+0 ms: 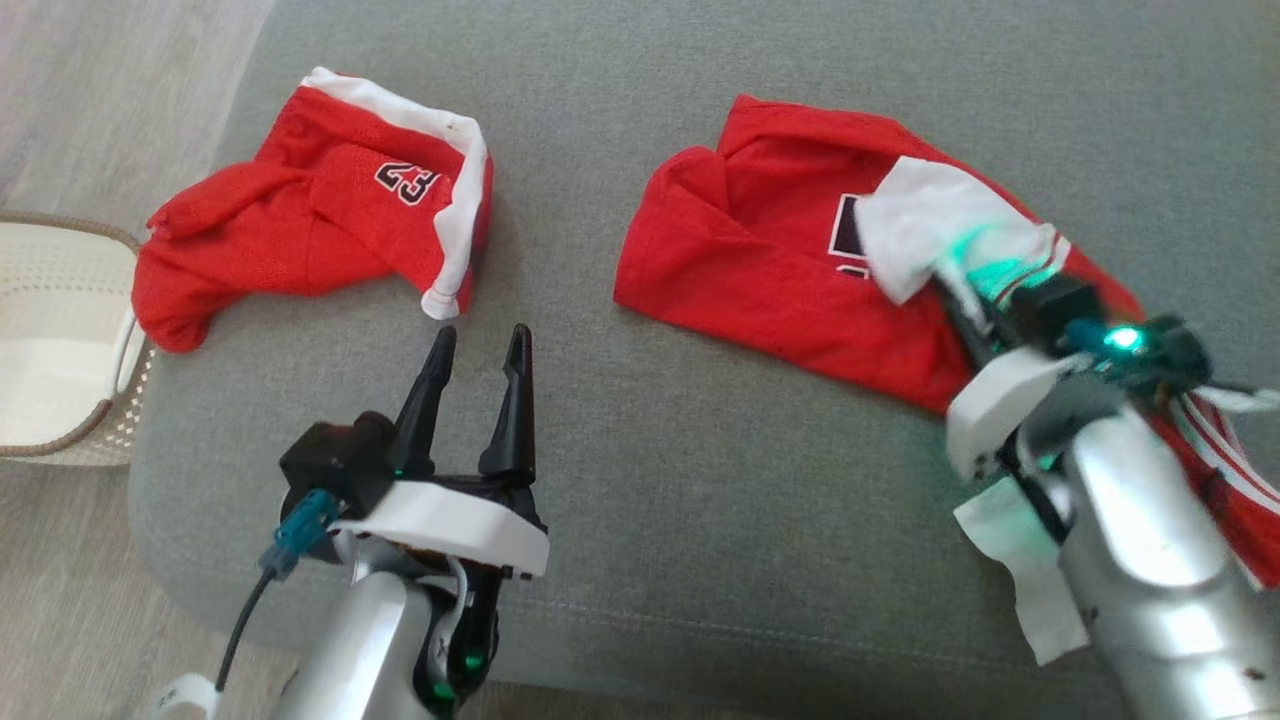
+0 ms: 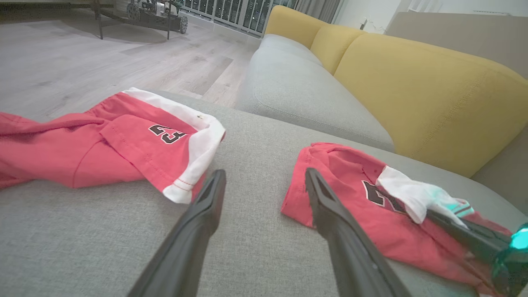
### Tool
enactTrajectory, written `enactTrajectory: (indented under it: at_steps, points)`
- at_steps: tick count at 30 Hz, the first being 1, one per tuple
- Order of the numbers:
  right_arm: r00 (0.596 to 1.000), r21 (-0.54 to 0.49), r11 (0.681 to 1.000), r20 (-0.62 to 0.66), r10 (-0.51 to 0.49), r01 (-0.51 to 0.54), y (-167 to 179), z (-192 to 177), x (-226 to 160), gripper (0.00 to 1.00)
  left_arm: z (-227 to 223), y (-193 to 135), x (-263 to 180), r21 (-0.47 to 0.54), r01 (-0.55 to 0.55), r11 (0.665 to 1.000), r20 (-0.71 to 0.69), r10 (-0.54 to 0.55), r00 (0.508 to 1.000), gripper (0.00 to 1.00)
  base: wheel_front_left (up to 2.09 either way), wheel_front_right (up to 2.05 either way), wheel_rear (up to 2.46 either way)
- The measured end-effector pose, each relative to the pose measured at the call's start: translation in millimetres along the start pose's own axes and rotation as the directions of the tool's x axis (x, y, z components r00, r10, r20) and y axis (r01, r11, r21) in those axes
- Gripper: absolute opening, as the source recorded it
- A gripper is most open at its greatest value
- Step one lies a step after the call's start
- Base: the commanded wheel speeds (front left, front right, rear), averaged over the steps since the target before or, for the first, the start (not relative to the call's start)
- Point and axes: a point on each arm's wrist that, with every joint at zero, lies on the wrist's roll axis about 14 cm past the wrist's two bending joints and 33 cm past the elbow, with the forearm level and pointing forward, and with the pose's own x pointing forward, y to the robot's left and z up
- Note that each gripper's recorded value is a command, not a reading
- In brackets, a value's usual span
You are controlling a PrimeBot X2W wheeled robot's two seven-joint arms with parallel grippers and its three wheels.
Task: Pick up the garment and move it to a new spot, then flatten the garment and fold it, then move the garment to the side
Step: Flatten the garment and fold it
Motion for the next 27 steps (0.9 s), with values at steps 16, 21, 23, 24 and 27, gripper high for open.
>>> enactTrajectory:
  at_steps: [16, 21, 23, 24, 27]
  points:
    - [0.913, -0.138, 0.905, 0.128, -0.387, 0.403, -210.9, 114.4, 10.7, 0.00, -11.0, -12.0, 14.4, -0.006, 0.046, 0.999, -0.032, -0.046, 0.998, 1.00, 0.00, 0.00, 0.00]
    - [0.896, -0.140, 0.885, 0.092, -0.434, 0.444, -234.7, 113.9, 27.6, 1.00, -17.9, -8.1, 18.6, 0.002, 0.036, 0.999, -0.052, -0.035, 0.998, 1.00, 0.00, 0.00, 0.00]
    - [0.896, -0.152, 0.883, 0.066, -0.440, 0.445, -238.2, 108.1, 34.5, 1.00, -21.4, -6.5, 19.2, 0.003, 0.031, 1.000, -0.062, -0.031, 0.998, 1.00, 0.00, 0.00, 0.00]
    - [0.895, -0.165, 0.880, 0.061, -0.442, 0.446, -239.5, 106.0, 36.4, 1.00, -22.8, -6.3, 19.3, 0.003, 0.031, 1.000, -0.066, -0.030, 0.997, 1.00, 0.00, 0.00, 0.00]
    - [0.888, -0.168, 0.872, 0.082, -0.453, 0.460, -242.5, 106.3, 34.6, 1.00, -24.8, -8.7, 20.4, 0.000, 0.037, 0.999, -0.070, -0.037, 0.997, 1.00, 0.00, 0.00, 0.00]
